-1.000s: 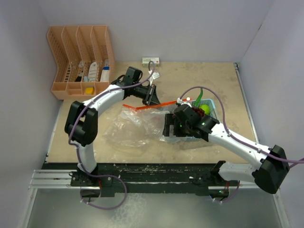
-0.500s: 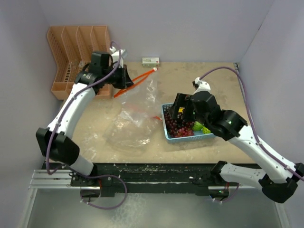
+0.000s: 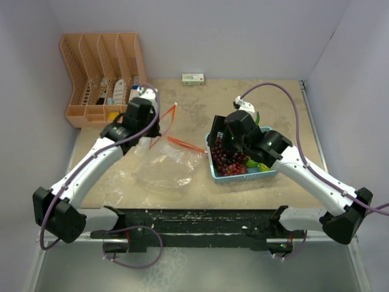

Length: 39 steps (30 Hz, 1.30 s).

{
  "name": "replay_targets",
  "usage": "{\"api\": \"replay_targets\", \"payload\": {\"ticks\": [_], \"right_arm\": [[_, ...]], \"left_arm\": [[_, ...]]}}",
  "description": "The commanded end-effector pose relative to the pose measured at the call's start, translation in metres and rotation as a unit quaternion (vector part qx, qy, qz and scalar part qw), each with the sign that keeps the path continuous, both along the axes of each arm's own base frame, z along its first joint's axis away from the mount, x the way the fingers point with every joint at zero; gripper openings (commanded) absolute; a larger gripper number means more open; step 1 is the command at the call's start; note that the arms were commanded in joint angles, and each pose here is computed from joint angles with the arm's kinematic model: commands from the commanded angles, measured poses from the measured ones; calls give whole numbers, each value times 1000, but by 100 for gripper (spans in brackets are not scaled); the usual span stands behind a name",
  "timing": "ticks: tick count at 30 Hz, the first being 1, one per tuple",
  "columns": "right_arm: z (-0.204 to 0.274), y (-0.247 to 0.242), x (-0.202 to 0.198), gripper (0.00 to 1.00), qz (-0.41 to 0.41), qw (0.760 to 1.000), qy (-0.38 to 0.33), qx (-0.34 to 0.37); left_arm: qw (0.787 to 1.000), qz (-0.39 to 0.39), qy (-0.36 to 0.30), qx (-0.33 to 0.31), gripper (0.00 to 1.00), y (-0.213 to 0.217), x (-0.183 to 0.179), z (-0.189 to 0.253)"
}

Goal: Place the food in the zip-top bag and seal the zipper
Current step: Open the zipper of the food storage bag at the center of the board.

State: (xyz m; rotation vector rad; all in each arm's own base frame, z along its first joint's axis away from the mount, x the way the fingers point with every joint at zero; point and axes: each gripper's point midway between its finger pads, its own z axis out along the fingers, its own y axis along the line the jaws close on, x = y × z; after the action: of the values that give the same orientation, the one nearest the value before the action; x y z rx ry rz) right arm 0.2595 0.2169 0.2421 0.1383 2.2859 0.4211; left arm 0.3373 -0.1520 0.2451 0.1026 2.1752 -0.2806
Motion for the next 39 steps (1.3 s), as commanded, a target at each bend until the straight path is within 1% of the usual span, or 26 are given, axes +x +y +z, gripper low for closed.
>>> {"api": "replay_targets", "payload": {"ticks": [1,6,10,14,18,25,32,39], "right_arm": [[31,25,20,100,-17,996,-43,78],[23,41,38,99,-30,995,-41,83],[6,65,53,99,-22,995,-26,92],[2,95,68,98,-1,992,-31,126],[11,122,82,97,27,986,-49,157],[23,138,87,94,45,977,-67,196],[19,156,98,93,61,980,-56,184],[-4,163,102,92,64,986,-21,155]], "left_arm": [[995,53,-23,-77,0,-18,10,-13],[987,51,-51,-143,0,-28,7,-7],[984,45,-57,-164,0,-32,5,-3],[984,38,-50,-169,0,-35,3,-7],[984,30,-43,-171,0,-38,0,-14],[986,31,-42,-161,0,-35,-1,-19],[987,29,-33,-157,0,-37,0,-29],[986,33,-41,-157,0,-35,2,-25]]}}
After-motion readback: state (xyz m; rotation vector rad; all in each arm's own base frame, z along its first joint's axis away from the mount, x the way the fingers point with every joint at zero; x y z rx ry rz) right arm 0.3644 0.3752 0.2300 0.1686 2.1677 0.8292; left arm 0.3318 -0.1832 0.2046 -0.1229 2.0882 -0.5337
